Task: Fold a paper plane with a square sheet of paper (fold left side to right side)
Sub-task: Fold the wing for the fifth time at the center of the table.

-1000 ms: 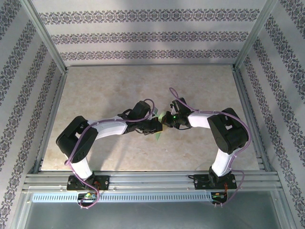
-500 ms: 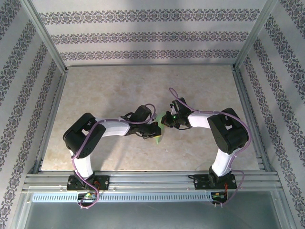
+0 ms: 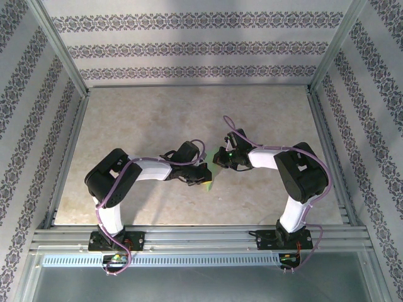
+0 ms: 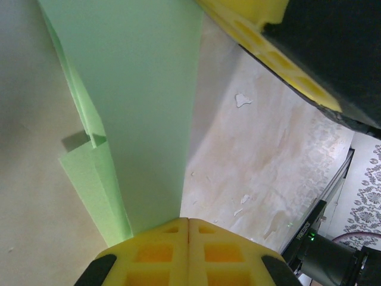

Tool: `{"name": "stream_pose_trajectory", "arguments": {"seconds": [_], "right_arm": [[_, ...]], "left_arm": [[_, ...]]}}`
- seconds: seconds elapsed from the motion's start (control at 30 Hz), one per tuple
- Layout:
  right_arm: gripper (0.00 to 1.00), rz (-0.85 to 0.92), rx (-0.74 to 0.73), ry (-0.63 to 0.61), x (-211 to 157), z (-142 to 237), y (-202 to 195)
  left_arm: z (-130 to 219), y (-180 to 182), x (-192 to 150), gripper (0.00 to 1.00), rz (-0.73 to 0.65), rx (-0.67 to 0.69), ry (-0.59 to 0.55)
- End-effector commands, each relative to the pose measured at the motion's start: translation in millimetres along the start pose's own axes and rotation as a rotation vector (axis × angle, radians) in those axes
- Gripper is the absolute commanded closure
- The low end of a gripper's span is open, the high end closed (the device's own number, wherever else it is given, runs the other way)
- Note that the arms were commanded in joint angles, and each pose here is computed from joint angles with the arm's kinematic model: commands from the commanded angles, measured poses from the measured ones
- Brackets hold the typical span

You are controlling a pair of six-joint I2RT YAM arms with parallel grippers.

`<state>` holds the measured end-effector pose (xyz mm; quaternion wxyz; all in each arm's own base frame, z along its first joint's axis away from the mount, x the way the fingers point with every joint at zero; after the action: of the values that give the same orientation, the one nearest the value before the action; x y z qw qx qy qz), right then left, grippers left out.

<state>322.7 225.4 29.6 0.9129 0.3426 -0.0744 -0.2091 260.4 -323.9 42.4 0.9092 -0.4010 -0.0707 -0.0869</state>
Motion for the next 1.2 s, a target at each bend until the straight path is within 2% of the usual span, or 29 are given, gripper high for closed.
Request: {"name": "stream_pose_trajectory", "arguments": {"seconds": [0.0, 0.43, 0.77, 0.93, 1.17], "right_arm": [[1.0, -0.035, -0.164, 0.05, -18, -8, -43], [1.0, -0.011, -0.137, 0.047, -15, -3, -29], [1.0, 0.075, 0.034, -0.005, 3, 31, 27], [1.0, 0.084, 0.049, -0.008, -4, 39, 25], [1.0, 0.085, 0.042, 0.03, -18, 24, 16]], "left_arm": [[-7, 8, -8, 0.93, 0.022, 0.011, 0.023], [-8, 26, -18, 0.95, 0.072, 0.096, 0.053], [-18, 41, -26, 0.97, 0.121, 0.136, 0.106], [-19, 44, -28, 0.99, 0.12, 0.158, 0.119], [-17, 45, -28, 1.0, 0.11, 0.181, 0.125]]}}
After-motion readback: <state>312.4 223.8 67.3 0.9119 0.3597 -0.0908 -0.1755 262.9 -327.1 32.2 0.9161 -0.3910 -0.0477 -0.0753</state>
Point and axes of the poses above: each hand's point on the last joint's axis, 136 mm out from that joint toward the fingers, its own z axis back along the fingers, its own y axis along the line the jaws close on, x = y × z, the point moved 2 cm from there along z, back along the fingers, and after that the axes turned 13 degrees about -z, right-handed, at the moved point
